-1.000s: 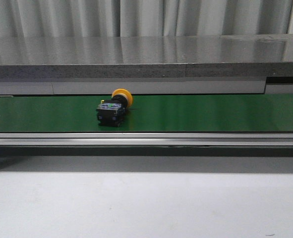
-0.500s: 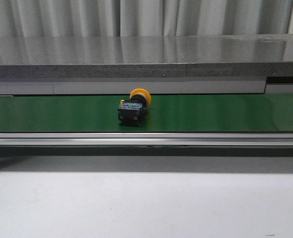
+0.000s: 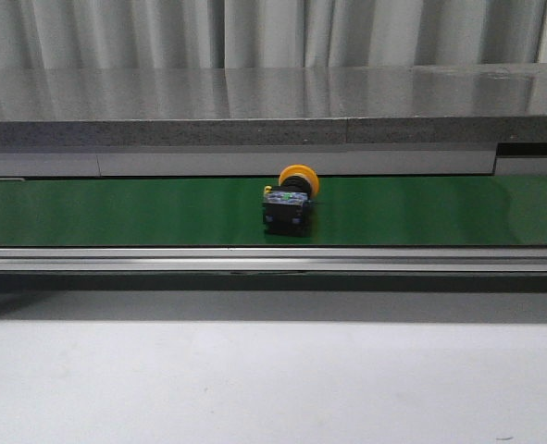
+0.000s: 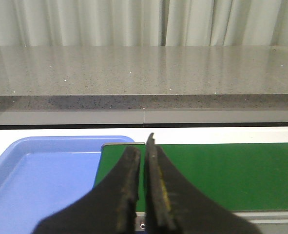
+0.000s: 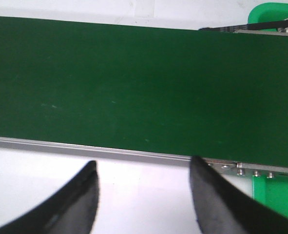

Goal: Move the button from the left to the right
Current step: 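Let the belt carry the button toward the right gripper, then grasp the button off the belt end with the right gripper and lift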

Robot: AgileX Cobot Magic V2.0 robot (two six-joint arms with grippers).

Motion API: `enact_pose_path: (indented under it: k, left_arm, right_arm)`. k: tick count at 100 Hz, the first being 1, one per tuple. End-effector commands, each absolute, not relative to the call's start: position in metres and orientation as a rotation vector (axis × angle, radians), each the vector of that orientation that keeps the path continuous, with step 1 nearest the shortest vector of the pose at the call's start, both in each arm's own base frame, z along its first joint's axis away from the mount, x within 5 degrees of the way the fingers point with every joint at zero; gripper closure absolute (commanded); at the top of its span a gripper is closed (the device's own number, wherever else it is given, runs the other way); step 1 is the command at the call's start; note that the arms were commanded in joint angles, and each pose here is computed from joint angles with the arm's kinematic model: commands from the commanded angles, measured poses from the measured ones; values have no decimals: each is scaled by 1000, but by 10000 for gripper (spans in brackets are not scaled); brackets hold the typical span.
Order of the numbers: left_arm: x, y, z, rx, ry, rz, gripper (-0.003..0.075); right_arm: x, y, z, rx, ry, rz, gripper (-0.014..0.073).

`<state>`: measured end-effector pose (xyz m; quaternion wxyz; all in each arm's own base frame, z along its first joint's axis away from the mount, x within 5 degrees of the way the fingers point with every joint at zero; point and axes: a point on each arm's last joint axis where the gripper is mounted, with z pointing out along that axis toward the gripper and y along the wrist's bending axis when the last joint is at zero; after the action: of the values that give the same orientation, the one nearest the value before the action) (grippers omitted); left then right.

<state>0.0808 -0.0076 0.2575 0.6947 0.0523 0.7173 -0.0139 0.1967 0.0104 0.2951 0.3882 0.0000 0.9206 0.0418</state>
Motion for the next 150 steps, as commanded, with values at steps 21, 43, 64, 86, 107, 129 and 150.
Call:
enact_pose_path:
  k: [21, 43, 64, 86, 107, 129, 150]
  left_arm:
    - [81, -7, 274, 97, 1501, -33, 715]
    - [81, -7, 274, 97, 1501, -33, 715]
    - [81, -7, 274, 97, 1501, -33, 715]
    - [81, -7, 274, 97, 1501, -33, 715]
    - [81, -7, 274, 97, 1501, -33, 715]
    - [81, -7, 274, 97, 1501, -33, 715]
    - [81, -7, 274, 97, 1501, -33, 715]
  right_arm:
    - [203, 18, 312, 100, 2237, 258, -29]
    - [228, 38, 309, 44, 2287, 336, -29]
    - [260, 64, 302, -32, 2345, 388, -29]
    - [288, 90, 293, -107, 2374, 413, -29]
    - [307, 107, 280, -150, 2407, 418, -29]
    - [319, 112, 261, -199, 2437, 362, -29]
    - [327, 113, 247, -228, 2448, 316, -27]
